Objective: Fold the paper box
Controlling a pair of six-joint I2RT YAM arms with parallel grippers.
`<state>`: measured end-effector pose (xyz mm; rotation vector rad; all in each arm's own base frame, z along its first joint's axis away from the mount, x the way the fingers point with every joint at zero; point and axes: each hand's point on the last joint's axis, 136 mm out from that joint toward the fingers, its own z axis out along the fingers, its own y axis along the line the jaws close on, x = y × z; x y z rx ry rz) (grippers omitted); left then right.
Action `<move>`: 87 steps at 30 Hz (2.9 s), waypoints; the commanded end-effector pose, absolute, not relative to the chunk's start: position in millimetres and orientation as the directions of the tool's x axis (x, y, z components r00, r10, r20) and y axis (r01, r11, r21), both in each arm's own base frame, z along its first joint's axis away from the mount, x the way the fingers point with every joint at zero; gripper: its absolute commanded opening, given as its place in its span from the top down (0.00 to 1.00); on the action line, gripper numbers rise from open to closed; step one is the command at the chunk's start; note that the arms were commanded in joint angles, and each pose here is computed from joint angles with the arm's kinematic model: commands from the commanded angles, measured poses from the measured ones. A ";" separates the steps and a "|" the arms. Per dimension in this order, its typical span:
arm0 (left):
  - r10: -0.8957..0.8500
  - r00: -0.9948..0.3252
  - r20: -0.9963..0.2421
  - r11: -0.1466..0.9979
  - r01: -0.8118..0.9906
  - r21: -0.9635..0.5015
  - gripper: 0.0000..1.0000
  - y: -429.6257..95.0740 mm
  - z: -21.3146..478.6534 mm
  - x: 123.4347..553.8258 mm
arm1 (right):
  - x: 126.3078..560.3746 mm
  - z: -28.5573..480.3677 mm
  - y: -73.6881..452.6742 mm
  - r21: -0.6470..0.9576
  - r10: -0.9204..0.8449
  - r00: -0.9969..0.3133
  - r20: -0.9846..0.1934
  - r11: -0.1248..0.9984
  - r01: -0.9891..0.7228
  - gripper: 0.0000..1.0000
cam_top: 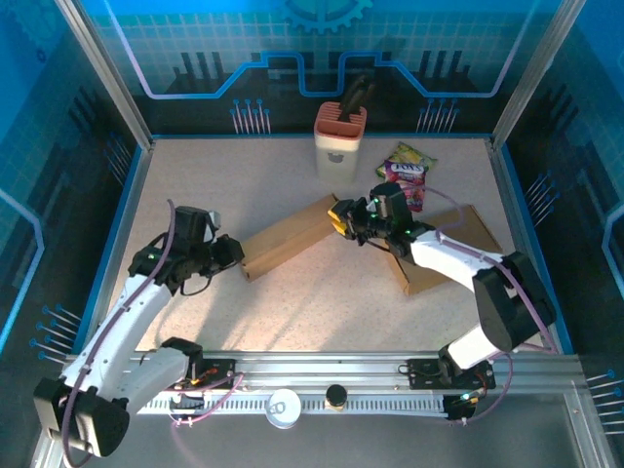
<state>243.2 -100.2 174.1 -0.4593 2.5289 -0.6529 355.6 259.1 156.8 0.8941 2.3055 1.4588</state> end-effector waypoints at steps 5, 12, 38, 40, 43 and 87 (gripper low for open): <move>-0.311 -0.828 -0.467 0.876 -0.059 -0.479 0.82 -129.4 188.7 232.7 | 300.5 102.1 221.4 0.771 0.602 -0.786 0.137 0.434 0.467 0.68; -0.247 -0.855 -0.456 0.900 -0.028 -0.436 0.80 -150.0 162.1 213.6 | 269.1 73.0 197.9 0.719 0.610 -0.780 0.140 0.479 0.504 0.68; -0.459 -0.405 -0.791 0.878 -0.341 -0.335 0.01 -18.9 182.4 280.3 | 243.7 198.8 -0.9 0.043 0.105 -0.294 -0.950 0.977 0.209 0.00; -0.409 -0.361 -0.838 0.889 -0.365 -0.276 0.01 -5.8 176.1 281.3 | 249.6 195.7 -5.3 0.002 0.057 -0.238 -0.970 0.974 0.226 0.00; -0.242 -0.344 -0.907 0.935 -0.332 -0.123 0.01 0.8 168.1 293.7 | 262.5 194.6 -3.1 -0.066 -0.037 -0.135 -0.990 0.974 0.217 0.00; -0.116 -0.297 -0.948 0.989 -0.121 -0.084 0.01 13.1 95.7 395.2 | 392.5 102.1 5.3 -0.073 -0.053 -0.286 -0.957 0.995 0.061 0.00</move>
